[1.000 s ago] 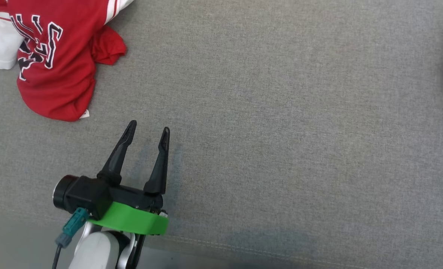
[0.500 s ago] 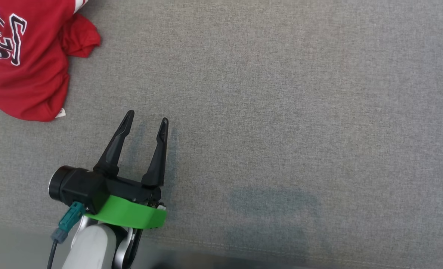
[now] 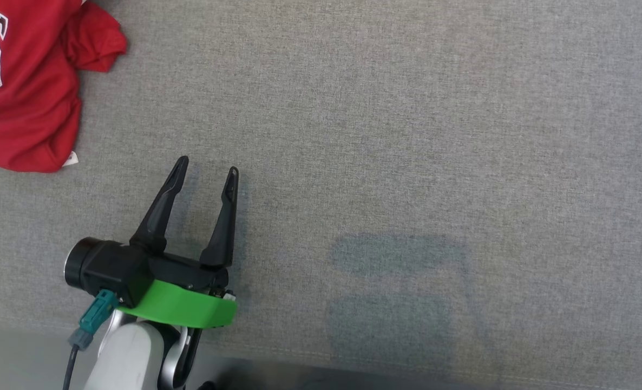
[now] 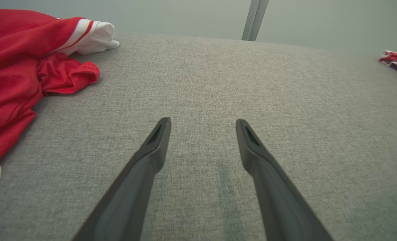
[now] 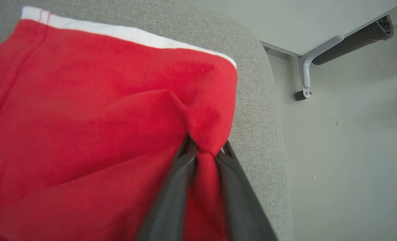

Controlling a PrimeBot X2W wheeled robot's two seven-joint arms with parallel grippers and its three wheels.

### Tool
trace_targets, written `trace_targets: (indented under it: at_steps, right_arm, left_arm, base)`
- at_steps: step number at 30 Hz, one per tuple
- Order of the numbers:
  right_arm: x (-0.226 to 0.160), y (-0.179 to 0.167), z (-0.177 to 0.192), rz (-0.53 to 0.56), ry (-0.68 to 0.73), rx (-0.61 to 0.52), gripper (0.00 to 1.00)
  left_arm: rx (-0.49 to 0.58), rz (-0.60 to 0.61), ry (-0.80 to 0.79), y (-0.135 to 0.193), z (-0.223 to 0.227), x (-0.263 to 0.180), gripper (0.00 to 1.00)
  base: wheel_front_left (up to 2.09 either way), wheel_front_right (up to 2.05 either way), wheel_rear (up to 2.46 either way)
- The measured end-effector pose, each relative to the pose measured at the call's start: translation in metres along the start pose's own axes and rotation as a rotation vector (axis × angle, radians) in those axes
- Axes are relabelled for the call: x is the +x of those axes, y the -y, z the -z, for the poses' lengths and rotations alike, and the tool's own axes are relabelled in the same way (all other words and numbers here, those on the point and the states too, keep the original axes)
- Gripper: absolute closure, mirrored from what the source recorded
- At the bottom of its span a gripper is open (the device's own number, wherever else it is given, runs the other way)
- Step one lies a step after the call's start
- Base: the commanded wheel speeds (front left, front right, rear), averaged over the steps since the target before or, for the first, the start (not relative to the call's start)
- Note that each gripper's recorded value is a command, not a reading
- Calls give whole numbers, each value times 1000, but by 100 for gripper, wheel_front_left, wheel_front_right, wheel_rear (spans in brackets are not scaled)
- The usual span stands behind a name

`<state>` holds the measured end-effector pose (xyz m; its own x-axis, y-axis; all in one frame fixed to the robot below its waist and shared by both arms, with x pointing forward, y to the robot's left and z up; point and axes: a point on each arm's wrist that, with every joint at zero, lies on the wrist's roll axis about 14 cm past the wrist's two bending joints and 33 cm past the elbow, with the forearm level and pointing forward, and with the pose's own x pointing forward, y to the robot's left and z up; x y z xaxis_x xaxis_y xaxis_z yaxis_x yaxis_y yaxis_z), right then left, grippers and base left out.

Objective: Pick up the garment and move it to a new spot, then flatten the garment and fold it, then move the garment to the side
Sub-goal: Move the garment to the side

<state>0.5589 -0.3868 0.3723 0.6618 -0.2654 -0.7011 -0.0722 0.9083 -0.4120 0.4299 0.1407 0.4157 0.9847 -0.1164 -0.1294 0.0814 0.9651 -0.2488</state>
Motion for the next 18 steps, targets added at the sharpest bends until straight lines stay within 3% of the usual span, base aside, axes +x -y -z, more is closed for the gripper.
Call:
trace_targets:
  at_steps: [1, 2, 18]
  right_arm:
    - [0, 1, 0, 10, 5, -3, 19]
    - [1, 2, 1, 16, 2, -9, 0]
    - [-9, 8, 5, 58, 61, 33, 0]
  left_arm:
    - [1, -3, 0, -1, 0, 0, 0]
    - [1, -5, 0, -2, 0, 0, 0]
    - [2, 3, 14, 0, -4, 6, 0]
  base:
    - [0, 0, 0]
    - [0, 0, 0]
    - [0, 0, 0]
